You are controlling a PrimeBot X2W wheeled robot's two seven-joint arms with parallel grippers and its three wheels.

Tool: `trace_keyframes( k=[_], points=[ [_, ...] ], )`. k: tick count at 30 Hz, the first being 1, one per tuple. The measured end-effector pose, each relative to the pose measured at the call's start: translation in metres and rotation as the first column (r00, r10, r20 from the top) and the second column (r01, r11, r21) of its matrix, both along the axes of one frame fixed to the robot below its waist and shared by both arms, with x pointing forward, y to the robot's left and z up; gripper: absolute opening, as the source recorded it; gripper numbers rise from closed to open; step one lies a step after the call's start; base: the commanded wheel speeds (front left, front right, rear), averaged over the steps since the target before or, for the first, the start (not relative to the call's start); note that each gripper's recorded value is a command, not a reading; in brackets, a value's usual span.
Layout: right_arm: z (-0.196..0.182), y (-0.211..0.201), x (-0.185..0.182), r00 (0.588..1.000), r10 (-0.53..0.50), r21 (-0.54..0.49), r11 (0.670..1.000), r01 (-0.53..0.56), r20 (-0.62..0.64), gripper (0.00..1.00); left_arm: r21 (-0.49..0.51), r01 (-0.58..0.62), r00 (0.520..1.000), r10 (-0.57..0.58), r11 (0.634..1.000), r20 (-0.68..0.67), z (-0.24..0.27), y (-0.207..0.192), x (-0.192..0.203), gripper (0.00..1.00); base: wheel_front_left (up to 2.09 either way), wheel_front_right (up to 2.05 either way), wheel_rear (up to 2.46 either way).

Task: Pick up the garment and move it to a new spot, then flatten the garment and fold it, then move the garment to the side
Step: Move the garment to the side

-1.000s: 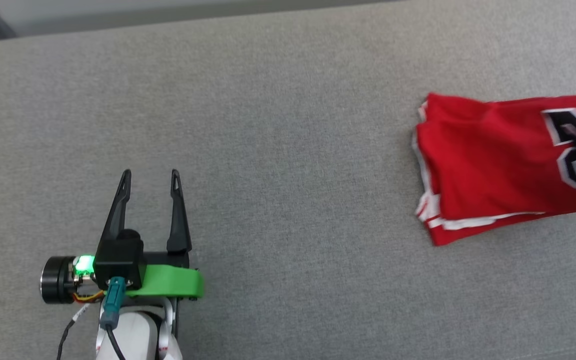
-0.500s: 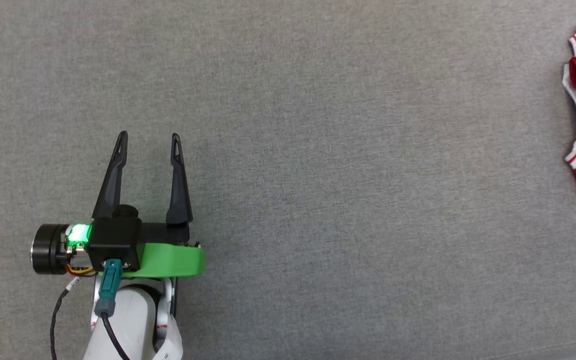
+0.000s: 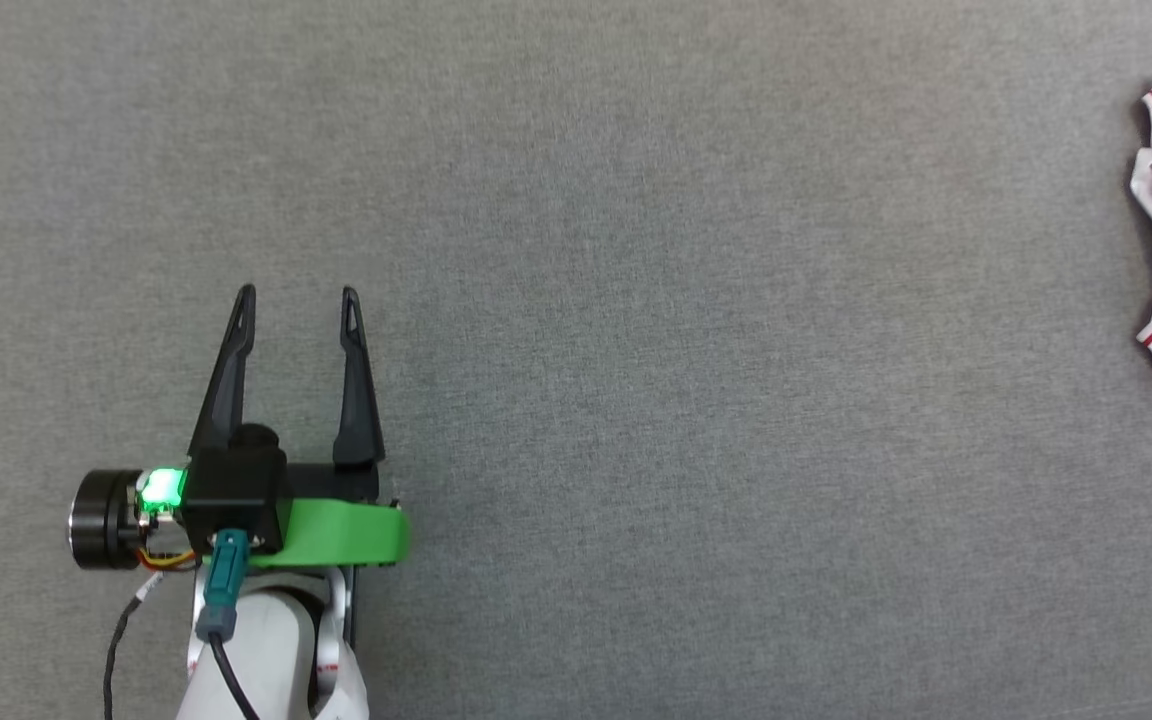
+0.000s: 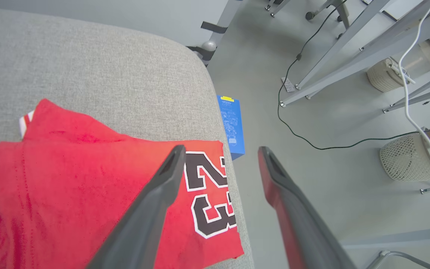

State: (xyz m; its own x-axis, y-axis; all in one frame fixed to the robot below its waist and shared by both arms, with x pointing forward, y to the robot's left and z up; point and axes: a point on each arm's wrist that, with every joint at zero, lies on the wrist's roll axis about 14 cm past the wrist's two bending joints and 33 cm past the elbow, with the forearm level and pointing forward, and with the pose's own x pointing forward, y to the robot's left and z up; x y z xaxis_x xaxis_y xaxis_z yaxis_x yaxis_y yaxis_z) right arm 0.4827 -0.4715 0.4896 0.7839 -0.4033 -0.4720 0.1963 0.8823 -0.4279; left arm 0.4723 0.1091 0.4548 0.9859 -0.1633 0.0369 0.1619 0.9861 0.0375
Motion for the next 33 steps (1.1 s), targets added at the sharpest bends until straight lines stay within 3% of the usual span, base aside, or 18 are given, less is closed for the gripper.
trace_keyframes(
  k=[2, 5, 10, 17, 20, 25, 33],
  points=[
    [0.025, 0.007, 0.009, 0.992, 0.043, -0.014, 0.999, -0.042, 0.117, 1.00, -0.002, -0.007, 1.000, 0.007, 1.000, 0.000, 0.004, 0.002, -0.007, 1.00, 0.00, 0.00, 0.00],
    [0.063, 0.028, 0.019, 0.947, 0.134, -0.047, 0.991, -0.126, 0.293, 1.00, -0.001, -0.024, 1.000, 0.024, 1.000, -0.001, 0.011, 0.008, -0.019, 1.00, 0.00, 0.00, 0.00],
    [0.113, 0.076, 0.021, 0.799, 0.259, -0.099, 0.964, -0.245, 0.543, 1.00, 0.004, -0.054, 0.998, 0.054, 0.999, 0.018, 0.026, 0.019, -0.038, 1.00, 0.00, 0.00, 0.00],
    [0.148, 0.154, 0.005, 0.590, 0.316, -0.094, 0.922, -0.375, 0.743, 1.00, 0.008, -0.100, 0.993, 0.099, 0.995, 0.069, 0.050, 0.035, -0.057, 1.00, 0.00, 0.00, 0.00],
    [0.144, 0.190, -0.007, 0.539, 0.316, -0.065, 0.899, -0.433, 0.781, 1.00, 0.008, -0.120, 0.989, 0.119, 0.993, 0.084, 0.057, 0.041, -0.066, 1.00, 0.00, 0.00, 0.00],
    [0.116, 0.242, -0.028, 0.537, 0.290, 0.037, 0.855, -0.517, 0.793, 1.00, 0.013, -0.155, 0.984, 0.153, 0.988, 0.091, 0.062, 0.053, -0.082, 1.00, 0.00, 0.00, 0.00],
    [0.062, 0.294, -0.064, 0.613, 0.263, 0.202, 0.787, -0.583, 0.745, 1.00, 0.002, -0.199, 0.974, 0.197, 0.980, 0.111, 0.072, 0.068, -0.101, 1.00, 0.00, 0.00, 0.00]
  ],
)
